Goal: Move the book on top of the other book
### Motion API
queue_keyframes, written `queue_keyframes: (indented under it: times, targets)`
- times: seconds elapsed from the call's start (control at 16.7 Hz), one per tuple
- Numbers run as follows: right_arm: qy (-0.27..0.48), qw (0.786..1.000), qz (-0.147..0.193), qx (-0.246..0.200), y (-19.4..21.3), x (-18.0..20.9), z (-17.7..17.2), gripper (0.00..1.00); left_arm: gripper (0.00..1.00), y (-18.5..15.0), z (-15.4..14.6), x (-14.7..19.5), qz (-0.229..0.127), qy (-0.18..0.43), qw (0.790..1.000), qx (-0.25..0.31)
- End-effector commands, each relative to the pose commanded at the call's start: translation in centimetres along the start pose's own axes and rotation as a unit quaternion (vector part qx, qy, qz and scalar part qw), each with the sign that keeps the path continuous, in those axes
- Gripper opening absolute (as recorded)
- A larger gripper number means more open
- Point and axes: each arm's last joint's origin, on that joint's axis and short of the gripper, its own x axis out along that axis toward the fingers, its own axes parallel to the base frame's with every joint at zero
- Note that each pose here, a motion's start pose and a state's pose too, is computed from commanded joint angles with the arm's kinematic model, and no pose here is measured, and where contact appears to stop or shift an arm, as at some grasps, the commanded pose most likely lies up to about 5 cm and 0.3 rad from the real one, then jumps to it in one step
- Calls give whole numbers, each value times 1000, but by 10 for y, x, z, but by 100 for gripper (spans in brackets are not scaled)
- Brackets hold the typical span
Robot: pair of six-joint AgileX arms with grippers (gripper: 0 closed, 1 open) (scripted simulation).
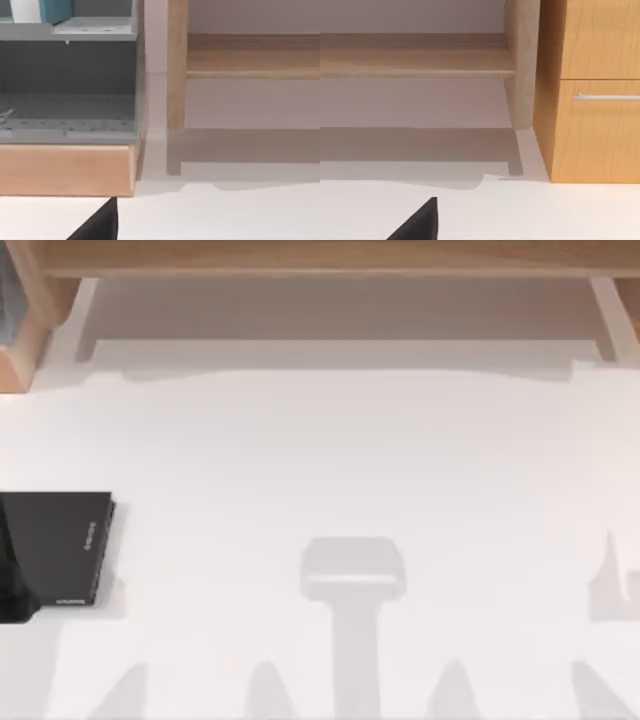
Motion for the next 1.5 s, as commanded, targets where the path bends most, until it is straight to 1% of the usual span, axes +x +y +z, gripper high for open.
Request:
queue_keyframes:
  times: [0.18, 0.3, 0.48, 0.66, 0.9, 1.08, 1.26, 1.5]
  targets:
    - [0, 1000, 0, 0, 0, 0, 0, 100, 100, 0, 2, 0, 0, -1, 1000, 0]
    - [0, 1000, 0, 0, 0, 0, 0, 100, 100, 1, 14, 1, -2, -4, 1000, -1]
    - [0, 1000, 0, 0, 0, 0, 0, 100, 100, 4, 47, 8, -4, -11, 1000, -1]
    - [0, 1000, 0, 0, 0, 0, 0, 100, 100, 10, 88, 31, -5, -10, 1000, -3]
    - [0, 1000, 0, 0, 0, 0, 0, 100, 100, 30, 134, 93, -6, 3, 1000, -7]
    - [0, 1000, 0, 0, 0, 0, 0, 100, 100, 55, 155, 150, -6, 2, 1000, -8]
    - [0, 1000, 0, 0, 0, 0, 0, 100, 100, 87, 157, 210, -7, 2, 1000, -9]
    - [0, 1000, 0, 0, 0, 0, 0, 100, 100, 132, 134, 277, -8, 3, 1000, -10]
